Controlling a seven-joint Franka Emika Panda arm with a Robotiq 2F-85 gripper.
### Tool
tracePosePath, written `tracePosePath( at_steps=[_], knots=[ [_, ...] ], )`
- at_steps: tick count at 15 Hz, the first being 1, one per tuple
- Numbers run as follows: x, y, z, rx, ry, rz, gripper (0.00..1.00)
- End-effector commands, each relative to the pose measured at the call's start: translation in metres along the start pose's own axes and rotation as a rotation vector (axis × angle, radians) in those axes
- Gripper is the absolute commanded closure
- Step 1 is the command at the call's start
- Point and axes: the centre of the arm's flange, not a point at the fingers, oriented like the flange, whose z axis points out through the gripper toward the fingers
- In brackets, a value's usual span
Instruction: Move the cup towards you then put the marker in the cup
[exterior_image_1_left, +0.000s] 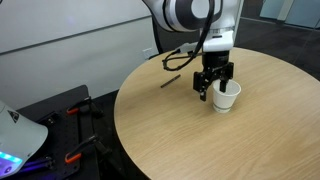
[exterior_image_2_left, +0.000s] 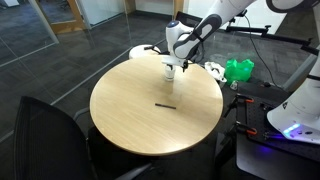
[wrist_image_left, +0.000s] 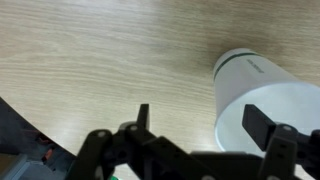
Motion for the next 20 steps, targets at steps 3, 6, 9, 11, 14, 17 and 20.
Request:
tracePosePath(
  at_steps=[3, 6, 9, 11, 14, 17, 20],
  knots=[
    [0.003, -0.011, 0.008, 0.009, -0.004, 0.021, 0.51],
    [0.004, -0.012, 0.009, 0.008, -0.004, 0.023, 0.73],
    [0.004, -0.013, 0.009, 0.006, -0.004, 0.022, 0.97],
    [0.005, -0.014, 0.011, -0.006, -0.006, 0.017, 1.00],
    [0.006, -0.015, 0.008, -0.013, -0.006, -0.007, 0.99],
    [0.008, -0.006, 0.004, -0.012, 0.001, -0.041, 0.99],
    [0.010, 0.009, -0.006, 0.011, 0.011, -0.049, 0.99]
  ],
)
